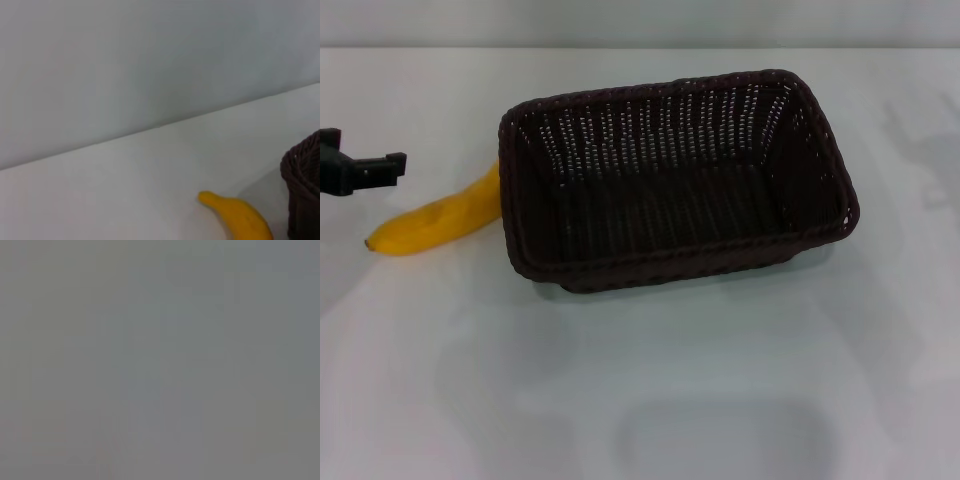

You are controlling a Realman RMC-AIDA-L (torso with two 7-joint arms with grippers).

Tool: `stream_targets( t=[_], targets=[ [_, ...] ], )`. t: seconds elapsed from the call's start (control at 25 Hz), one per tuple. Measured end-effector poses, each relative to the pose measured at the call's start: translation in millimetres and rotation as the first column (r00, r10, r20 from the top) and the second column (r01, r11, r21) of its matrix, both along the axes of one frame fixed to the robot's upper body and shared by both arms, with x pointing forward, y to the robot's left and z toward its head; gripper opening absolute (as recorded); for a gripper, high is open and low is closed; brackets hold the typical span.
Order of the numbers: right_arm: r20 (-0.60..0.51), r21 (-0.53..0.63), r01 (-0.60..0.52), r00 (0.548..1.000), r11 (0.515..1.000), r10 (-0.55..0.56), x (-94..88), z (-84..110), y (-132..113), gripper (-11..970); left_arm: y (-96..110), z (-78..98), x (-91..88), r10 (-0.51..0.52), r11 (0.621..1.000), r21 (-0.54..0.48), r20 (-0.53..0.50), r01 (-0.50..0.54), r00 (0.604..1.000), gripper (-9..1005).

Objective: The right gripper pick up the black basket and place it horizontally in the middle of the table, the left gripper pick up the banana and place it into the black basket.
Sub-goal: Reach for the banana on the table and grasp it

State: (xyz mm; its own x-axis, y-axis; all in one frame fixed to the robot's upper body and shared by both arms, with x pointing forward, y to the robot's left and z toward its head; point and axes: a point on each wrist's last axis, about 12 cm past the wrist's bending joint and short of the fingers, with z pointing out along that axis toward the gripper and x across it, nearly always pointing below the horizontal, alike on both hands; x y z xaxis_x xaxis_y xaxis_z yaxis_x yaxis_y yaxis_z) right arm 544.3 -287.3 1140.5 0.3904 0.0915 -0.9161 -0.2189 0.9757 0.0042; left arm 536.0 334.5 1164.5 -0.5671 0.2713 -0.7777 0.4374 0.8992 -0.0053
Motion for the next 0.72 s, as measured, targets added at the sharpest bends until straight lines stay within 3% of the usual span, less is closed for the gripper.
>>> stream_targets(
  t=[0.44,0.72],
  targets=[
    [-0.026,-0.012,-0.012,1.0,1.0,0.012,-3.1,-5.6,3.2,798,-4.7,-32.9,7.8,-0.009,0.999,-0.032,-0.03,0.008,1.0,876],
    [-0.038,-0.015,-0.024,0.999,1.0,0.024,-3.5,-7.5,6.7,798,-7.9,-42.5,12.5,-0.018,0.998,-0.055,-0.03,0.016,0.999,876]
  ],
)
